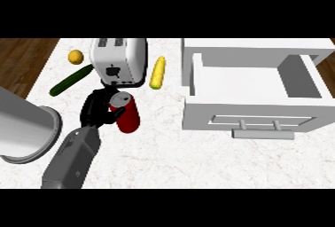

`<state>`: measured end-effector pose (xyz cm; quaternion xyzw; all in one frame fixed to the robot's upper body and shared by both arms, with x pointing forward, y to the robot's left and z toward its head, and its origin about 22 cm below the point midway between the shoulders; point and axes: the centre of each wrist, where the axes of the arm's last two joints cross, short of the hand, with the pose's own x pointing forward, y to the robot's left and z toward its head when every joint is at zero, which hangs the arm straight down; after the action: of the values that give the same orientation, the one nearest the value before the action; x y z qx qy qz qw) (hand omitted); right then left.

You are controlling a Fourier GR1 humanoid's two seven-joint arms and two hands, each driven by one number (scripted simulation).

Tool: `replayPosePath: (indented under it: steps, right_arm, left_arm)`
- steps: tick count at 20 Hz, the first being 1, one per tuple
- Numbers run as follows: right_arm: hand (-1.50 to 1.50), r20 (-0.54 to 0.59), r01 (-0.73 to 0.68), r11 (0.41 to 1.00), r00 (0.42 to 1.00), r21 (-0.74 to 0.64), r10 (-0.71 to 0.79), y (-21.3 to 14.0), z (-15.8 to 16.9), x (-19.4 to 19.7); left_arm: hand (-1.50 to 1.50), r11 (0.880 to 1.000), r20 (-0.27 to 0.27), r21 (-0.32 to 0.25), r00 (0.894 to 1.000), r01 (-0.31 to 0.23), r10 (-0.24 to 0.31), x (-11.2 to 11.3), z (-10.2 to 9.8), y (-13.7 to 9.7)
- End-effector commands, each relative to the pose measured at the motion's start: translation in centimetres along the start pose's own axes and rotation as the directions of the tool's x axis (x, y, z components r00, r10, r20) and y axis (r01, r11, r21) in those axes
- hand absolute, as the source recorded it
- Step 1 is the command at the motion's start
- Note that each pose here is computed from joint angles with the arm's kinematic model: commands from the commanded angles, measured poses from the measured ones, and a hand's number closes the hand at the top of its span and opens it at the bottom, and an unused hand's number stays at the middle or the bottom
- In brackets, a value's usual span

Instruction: Pick up the can, place it into the drawer and close the drawer

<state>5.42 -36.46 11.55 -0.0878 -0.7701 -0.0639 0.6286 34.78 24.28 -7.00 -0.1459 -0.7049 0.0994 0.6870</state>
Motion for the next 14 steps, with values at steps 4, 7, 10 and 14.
replayPosePath:
  steps: [4,7,10,14]
  right_arm:
    - [-1.50,0.001,-0.010,1.000,1.000,0.009,0.009,0.2,0.5,1.0]
    - [-1.50,-0.004,-0.007,1.000,1.000,0.000,0.007,0.3,0.9,1.9]
    - [-1.50,0.014,-0.006,1.000,1.000,0.013,0.006,0.3,0.4,0.2]
    - [-1.50,0.014,0.018,1.000,1.000,0.001,-0.018,0.8,-0.8,0.4]
  left_arm:
    - [1.50,0.998,0.078,0.008,0.995,0.067,-0.067,5.0,-1.0,-4.4]
    - [1.50,0.997,0.084,0.005,0.993,0.079,-0.079,7.5,-1.5,-8.0]
    - [1.50,0.996,0.101,0.009,0.991,0.086,-0.086,10.7,-1.8,-10.0]
    - [1.50,0.996,0.116,-0.006,0.989,0.090,-0.089,13.1,-0.1,-12.9]
